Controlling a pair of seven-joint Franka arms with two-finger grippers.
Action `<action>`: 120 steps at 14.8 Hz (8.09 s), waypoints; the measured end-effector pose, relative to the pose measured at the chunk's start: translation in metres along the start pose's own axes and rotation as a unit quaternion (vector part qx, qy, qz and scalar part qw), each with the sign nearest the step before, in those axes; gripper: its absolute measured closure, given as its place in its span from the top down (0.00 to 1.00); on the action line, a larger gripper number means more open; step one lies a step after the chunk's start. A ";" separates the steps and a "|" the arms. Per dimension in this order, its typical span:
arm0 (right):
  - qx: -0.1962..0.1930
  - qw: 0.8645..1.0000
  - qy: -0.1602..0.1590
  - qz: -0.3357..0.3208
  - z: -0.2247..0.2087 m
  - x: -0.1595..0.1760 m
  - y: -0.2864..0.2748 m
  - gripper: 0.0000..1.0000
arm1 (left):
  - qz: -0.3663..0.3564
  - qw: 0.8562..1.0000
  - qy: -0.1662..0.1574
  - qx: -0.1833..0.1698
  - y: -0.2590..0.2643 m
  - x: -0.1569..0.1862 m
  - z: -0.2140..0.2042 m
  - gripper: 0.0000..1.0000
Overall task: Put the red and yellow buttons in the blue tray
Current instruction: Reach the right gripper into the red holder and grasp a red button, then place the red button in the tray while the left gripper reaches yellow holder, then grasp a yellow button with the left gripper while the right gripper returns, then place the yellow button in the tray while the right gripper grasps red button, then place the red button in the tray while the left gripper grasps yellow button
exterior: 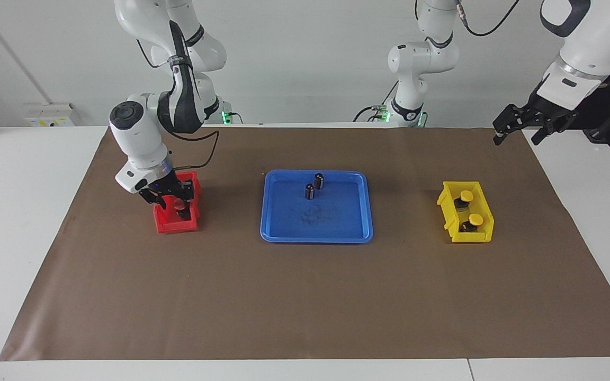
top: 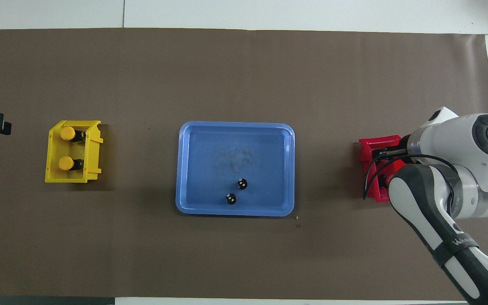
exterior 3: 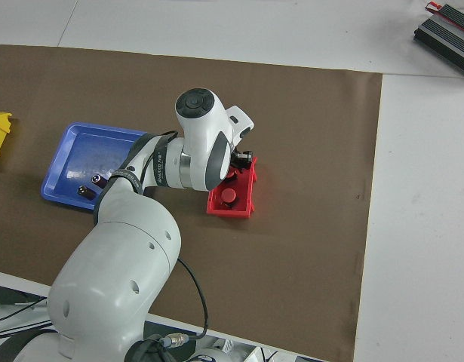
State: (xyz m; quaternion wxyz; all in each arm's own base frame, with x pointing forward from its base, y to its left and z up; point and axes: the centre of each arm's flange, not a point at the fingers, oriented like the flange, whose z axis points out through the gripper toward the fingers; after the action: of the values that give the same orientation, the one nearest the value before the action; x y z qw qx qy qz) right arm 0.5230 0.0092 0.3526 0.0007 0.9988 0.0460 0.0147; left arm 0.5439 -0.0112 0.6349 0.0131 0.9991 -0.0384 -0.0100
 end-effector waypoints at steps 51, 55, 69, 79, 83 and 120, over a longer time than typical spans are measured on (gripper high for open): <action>-0.012 0.996 0.021 0.083 -0.017 0.080 -0.378 0.80 | -0.042 0.998 0.036 0.007 -0.013 0.045 0.266 0.75; -0.011 0.995 0.038 0.087 -0.095 0.116 -0.285 0.98 | -0.044 0.998 0.036 0.008 -0.016 0.043 0.270 0.75; 0.012 0.998 -0.039 0.043 -0.064 -0.012 0.001 0.78 | -0.056 0.998 -0.033 0.006 -0.011 0.053 0.126 0.41; 0.013 0.998 -0.047 0.031 -0.017 -0.035 0.010 0.72 | -0.070 0.996 0.026 -0.042 0.305 0.016 0.189 0.41; 0.014 0.998 -0.056 0.030 -0.009 -0.041 0.009 0.71 | -0.085 0.995 0.025 -0.048 0.360 0.003 0.228 0.41; 0.025 0.998 -0.007 0.051 -0.057 0.061 -0.274 0.42 | -0.033 0.999 -0.023 0.004 -0.030 -0.015 0.197 0.71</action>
State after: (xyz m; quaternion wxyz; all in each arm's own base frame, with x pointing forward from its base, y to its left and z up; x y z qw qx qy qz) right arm 0.5567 0.2874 0.4107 -0.0252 0.9997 -0.0042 0.0066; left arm 0.5275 0.0150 0.4374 0.0078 0.9994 -0.0060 -0.0329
